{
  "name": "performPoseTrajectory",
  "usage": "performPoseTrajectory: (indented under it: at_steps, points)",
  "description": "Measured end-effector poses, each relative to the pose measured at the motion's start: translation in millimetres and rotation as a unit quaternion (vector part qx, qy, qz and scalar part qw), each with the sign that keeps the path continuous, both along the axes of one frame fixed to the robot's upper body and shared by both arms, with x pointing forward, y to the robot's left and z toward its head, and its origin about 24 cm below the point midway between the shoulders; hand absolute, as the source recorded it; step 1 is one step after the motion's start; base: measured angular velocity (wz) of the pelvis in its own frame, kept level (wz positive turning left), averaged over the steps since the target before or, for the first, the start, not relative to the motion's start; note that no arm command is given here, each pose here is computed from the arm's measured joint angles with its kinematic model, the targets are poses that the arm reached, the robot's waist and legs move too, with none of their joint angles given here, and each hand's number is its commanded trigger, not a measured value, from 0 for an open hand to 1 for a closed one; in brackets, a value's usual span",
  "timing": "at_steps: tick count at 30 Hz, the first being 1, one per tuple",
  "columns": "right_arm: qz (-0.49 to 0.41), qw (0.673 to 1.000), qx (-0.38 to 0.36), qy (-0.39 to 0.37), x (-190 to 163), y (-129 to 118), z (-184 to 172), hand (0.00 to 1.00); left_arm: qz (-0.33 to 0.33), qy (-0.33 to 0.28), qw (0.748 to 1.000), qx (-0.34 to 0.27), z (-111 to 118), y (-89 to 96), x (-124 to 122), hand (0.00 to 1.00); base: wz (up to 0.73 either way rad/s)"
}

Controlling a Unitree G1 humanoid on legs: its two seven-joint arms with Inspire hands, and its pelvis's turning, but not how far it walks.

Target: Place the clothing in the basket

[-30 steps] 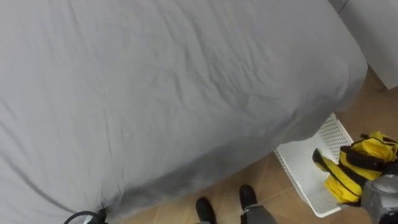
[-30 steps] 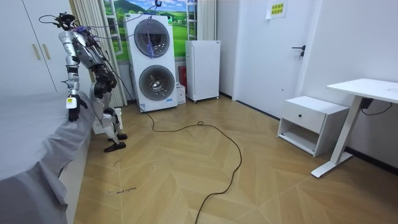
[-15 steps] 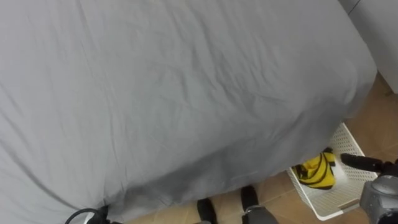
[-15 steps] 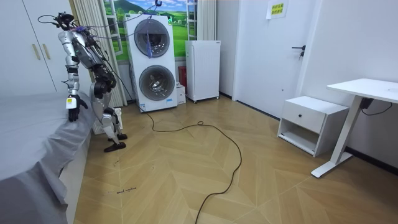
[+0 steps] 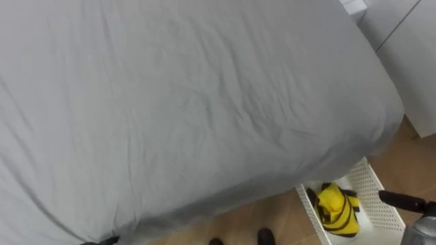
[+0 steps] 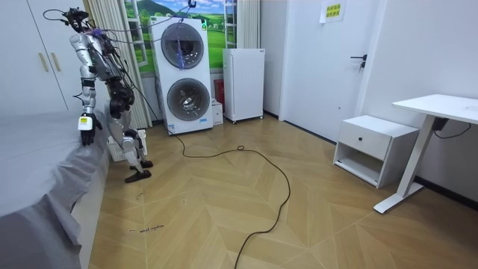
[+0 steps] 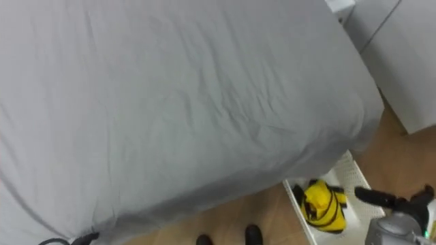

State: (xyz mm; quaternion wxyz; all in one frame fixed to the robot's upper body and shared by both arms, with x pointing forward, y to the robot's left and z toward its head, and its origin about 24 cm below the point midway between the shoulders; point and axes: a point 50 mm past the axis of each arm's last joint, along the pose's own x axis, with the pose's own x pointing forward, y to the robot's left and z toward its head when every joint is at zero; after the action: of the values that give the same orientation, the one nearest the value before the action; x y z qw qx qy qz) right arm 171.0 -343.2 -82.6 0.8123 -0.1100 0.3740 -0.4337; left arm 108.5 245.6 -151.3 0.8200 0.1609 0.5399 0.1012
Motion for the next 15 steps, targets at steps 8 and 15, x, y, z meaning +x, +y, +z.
performPoseTrajectory:
  at_steps: [8,15]
  points:
    - [0.029,0.997,0.054,0.052,-41,31,-34,0.0,0.01,0.011,1.0,0.01,-2,4.6,-21,0.0,0.29]
    - [0.134,0.98,0.114,0.098,-52,78,-57,0.0,0.013,0.0,1.0,-0.001,-4,-6.1,-26,0.0,0.2]
